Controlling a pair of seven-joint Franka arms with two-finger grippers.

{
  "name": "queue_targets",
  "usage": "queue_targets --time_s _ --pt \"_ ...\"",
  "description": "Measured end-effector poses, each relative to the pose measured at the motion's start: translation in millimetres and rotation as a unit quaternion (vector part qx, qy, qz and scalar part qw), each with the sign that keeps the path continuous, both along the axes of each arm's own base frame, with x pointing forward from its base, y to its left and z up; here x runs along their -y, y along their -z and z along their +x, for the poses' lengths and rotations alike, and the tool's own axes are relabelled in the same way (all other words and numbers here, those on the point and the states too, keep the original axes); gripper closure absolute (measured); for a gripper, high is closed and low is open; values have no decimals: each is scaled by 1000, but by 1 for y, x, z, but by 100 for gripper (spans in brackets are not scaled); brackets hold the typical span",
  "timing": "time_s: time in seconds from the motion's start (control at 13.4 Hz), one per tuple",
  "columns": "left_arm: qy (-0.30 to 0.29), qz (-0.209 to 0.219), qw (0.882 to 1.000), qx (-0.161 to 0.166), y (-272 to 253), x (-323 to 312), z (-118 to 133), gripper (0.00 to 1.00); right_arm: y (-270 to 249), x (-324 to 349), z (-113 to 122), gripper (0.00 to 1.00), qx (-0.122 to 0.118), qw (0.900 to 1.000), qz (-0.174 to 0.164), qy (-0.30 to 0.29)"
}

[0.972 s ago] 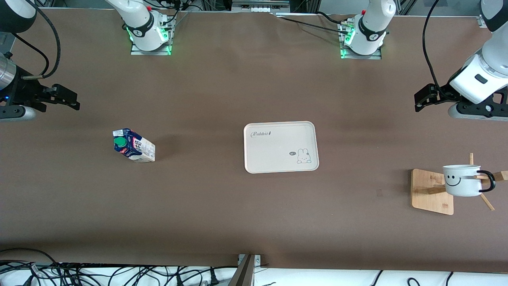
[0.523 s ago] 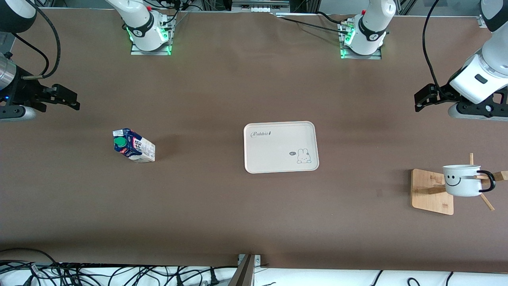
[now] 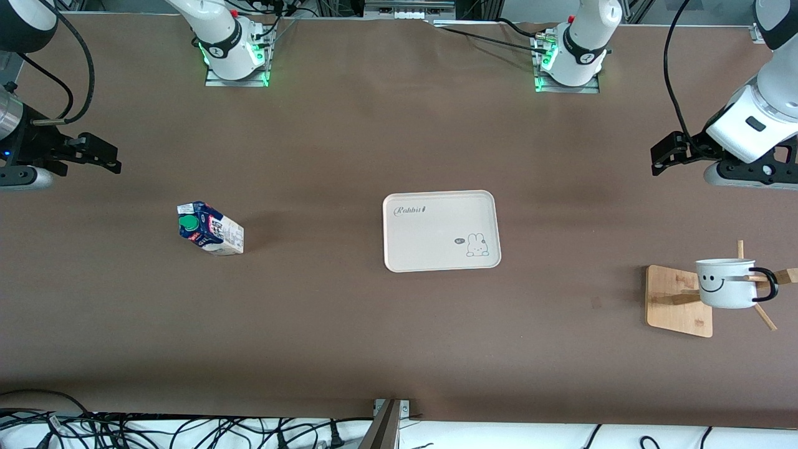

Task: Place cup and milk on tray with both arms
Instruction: 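Reach the right gripper down to the milk carton and grasp it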

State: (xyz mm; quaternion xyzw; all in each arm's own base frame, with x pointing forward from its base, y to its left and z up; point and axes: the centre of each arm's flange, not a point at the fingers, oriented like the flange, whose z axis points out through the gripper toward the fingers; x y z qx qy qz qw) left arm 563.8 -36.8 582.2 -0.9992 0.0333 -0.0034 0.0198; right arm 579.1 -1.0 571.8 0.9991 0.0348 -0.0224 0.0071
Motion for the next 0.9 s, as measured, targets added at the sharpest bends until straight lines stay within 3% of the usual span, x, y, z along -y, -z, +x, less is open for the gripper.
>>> queue_targets --time_s 0.45,0.6,0.9 --pt "0 0 1000 0 0 0 0 0 74 -24 24 0 -61 995 -62 -40" --pt "0 0 1000 0 0 0 0 0 92 -29 25 0 -65 997 -37 -37" --pt "0 0 1000 0 0 0 0 0 147 -35 24 0 -45 998 -6 -31"
